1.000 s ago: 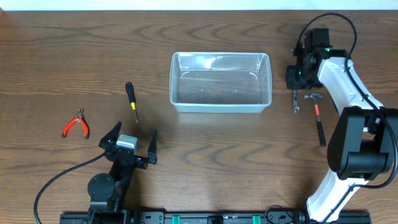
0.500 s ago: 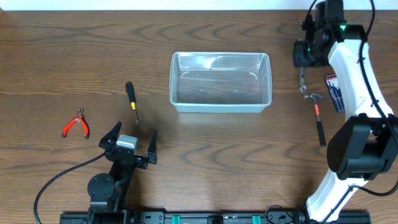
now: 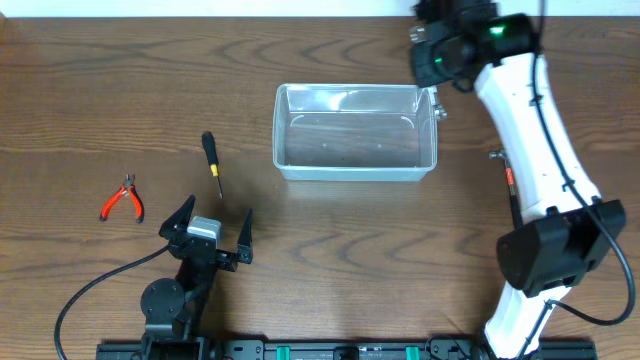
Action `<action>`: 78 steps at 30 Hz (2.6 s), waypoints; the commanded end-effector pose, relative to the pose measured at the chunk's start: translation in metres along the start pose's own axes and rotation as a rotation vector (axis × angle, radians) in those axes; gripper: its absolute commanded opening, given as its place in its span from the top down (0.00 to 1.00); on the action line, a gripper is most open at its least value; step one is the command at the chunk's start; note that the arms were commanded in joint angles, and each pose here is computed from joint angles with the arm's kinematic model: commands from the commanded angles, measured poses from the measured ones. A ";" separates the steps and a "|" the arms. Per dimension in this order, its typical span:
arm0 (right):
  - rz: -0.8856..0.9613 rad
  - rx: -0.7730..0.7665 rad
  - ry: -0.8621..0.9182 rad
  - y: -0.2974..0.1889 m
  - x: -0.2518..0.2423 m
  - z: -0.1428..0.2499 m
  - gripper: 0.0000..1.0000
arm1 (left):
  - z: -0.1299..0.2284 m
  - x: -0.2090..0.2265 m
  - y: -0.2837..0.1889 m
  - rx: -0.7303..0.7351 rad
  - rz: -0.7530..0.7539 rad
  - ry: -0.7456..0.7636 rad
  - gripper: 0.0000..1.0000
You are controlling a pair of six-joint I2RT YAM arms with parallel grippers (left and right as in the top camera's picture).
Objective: Pack container
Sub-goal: 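Lift the wrench and carry it over the clear container, then open the right gripper to drop the wrench into the container, then move the right gripper over the red-handled claw hammer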
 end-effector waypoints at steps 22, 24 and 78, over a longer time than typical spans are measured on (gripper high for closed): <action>-0.081 0.027 -0.286 0.008 0.103 0.008 0.85 | 0.014 -0.002 0.001 0.040 0.020 -0.019 0.02; -0.086 0.049 -0.296 0.014 0.107 0.013 0.85 | 0.014 -0.002 0.001 0.041 0.020 -0.019 0.02; 0.286 0.353 0.343 -0.092 -0.081 0.103 0.11 | 0.014 -0.002 0.001 0.041 0.020 -0.019 0.02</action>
Point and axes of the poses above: each gripper's point midway between its finger pads, its own y axis out along the fingers, its own x axis along the line the jaws close on, z = x × y, the point moved 4 cm from there along -y, back along the fingers, and after that the axes turned 2 degrees about -y, right-handed, at the moved point
